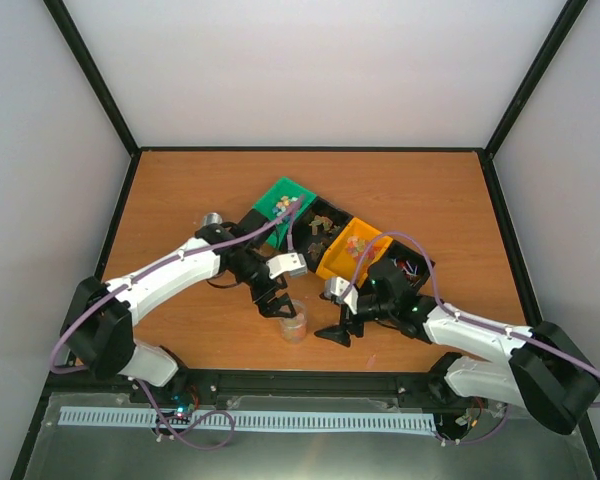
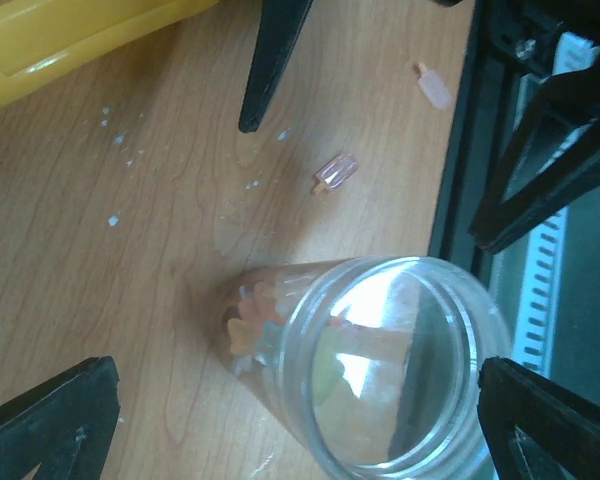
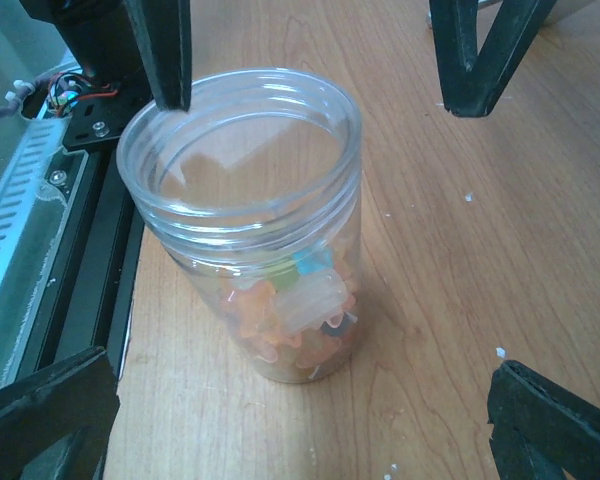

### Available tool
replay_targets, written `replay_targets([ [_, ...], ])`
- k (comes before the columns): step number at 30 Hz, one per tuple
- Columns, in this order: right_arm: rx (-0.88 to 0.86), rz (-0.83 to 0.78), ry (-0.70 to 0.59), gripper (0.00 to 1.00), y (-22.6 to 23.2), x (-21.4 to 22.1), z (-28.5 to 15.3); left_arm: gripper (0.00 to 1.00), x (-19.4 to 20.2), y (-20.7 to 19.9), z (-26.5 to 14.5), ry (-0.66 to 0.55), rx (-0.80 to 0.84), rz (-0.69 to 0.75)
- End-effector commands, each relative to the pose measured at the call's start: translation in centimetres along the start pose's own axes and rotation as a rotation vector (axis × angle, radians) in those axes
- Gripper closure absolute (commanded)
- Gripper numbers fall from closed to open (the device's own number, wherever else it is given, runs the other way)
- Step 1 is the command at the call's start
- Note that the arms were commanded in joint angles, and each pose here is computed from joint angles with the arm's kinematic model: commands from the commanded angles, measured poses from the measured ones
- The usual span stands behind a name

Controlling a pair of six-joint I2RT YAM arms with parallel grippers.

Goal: Pack the candies

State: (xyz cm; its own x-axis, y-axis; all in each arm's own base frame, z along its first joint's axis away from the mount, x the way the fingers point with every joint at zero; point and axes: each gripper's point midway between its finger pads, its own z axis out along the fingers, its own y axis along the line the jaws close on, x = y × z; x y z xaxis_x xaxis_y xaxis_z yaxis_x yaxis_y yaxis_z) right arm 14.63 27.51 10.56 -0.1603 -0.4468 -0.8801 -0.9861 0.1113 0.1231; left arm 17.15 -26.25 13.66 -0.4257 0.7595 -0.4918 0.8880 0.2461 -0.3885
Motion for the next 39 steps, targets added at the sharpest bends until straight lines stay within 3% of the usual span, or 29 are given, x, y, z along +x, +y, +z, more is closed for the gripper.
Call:
replay_targets([
  [1,-0.006,-0.044,-0.032,0.0,-0.1,-0.4,0.5,0.0,0.5,1.5,1.2,0.047,-0.078,0.014],
  [11,-0.031,-0.058,-0.049,0.0,-0.1,-0.2,1.9,0.0,4.3,2.8,2.5,0.239,-0.2,0.099],
  [17,-0.035,-0.08,-0.069,0.0,0.2,-0.3,2.2,0.0,1.3,0.9,0.0,0.056,-0.153,0.081],
  [21,-0.048,-0.09,-0.086,0.0,0.6,-0.6,2.4,0.0,-1.1,0.0,-3.5,-0.111,-0.201,0.154],
  [24,-0.07,-0.102,-0.093,0.0,1.0,-0.6,2.8,0.0,-1.2,-0.7,-4.6,-0.166,-0.23,0.222],
  [29,-0.088,-0.11,-0.099,0.0,1.4,-0.7,3.6,0.0,0.1,-2.6,-4.3,-0.142,-0.175,0.294],
  [35,-0.083,-0.128,-0.115,0.0,1.2,-1.0,4.6,0.03,-0.1,-2.9,-3.4,-0.175,-0.271,0.356],
  [39,-0.092,-0.135,-0.114,0.0,1.2,-1.3,5.3,0.13,0.7,-3.2,-2.6,-0.165,-0.299,0.441],
])
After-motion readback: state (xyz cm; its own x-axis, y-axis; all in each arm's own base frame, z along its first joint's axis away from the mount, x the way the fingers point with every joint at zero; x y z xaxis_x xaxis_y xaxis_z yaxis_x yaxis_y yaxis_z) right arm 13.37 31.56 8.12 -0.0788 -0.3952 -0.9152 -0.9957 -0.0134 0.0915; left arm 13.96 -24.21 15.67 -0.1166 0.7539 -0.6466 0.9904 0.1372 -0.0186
